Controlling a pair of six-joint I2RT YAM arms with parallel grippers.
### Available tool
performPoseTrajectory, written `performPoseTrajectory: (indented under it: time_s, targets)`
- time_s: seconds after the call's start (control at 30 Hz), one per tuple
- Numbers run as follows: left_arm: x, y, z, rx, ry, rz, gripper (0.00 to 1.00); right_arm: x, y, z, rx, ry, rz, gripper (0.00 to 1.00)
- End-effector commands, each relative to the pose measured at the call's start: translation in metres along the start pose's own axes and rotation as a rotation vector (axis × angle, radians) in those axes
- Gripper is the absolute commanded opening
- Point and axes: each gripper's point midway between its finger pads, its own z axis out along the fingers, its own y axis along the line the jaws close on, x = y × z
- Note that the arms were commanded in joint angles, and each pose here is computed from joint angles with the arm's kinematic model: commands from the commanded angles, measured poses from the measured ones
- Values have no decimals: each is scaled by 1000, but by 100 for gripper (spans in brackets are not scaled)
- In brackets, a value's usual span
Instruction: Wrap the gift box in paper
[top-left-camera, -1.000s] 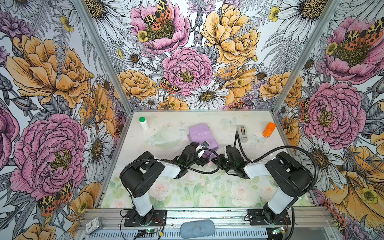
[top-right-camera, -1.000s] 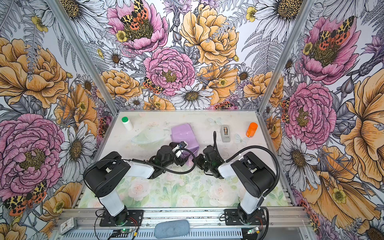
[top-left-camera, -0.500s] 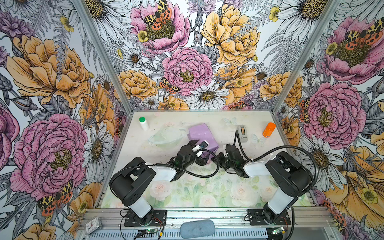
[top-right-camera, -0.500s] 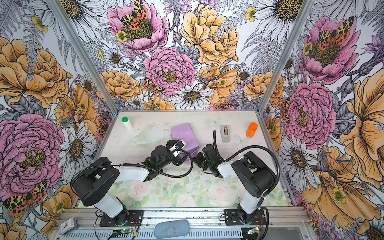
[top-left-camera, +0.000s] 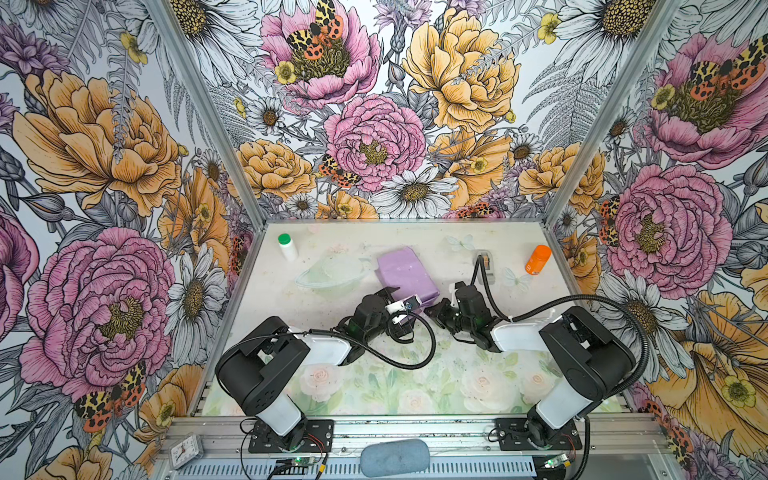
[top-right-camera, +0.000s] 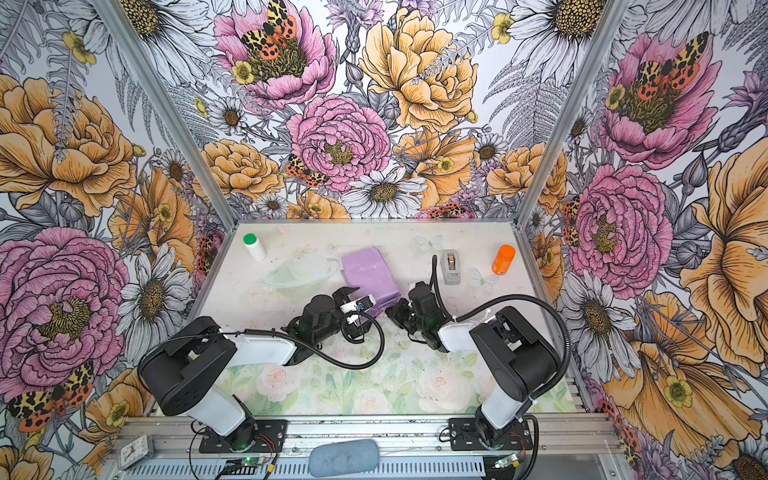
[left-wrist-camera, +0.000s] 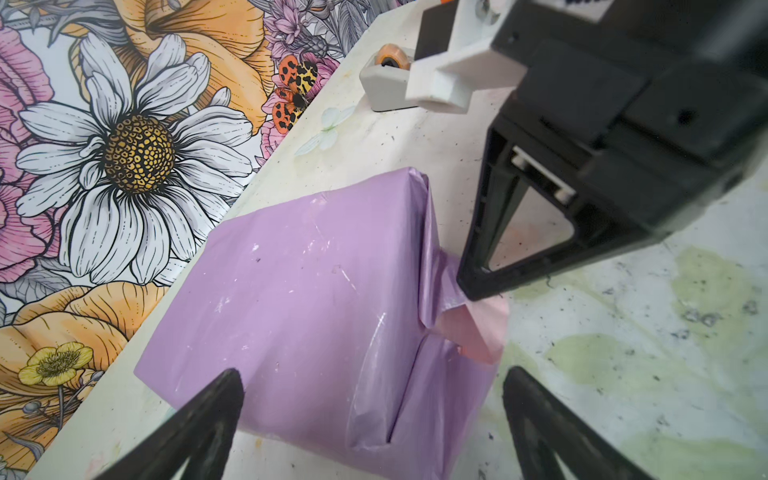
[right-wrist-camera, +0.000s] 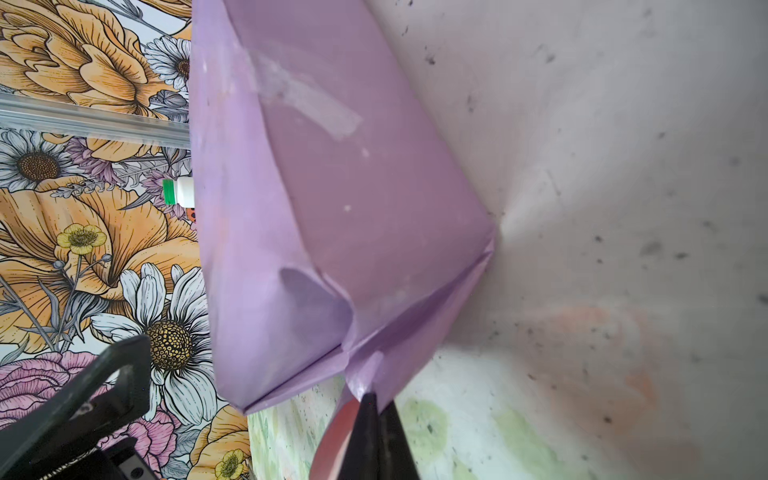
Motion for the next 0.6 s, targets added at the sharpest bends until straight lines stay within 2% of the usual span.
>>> performPoseTrajectory:
  time_s: [0.0,0.57]
  targets:
    - [2,-10,6,26,17,44,99,-12,18,-5,-40,-30,-15,0]
    - [19,-7,36,-103,131,93,99,-18,17,-10,-33,-40,-20,0]
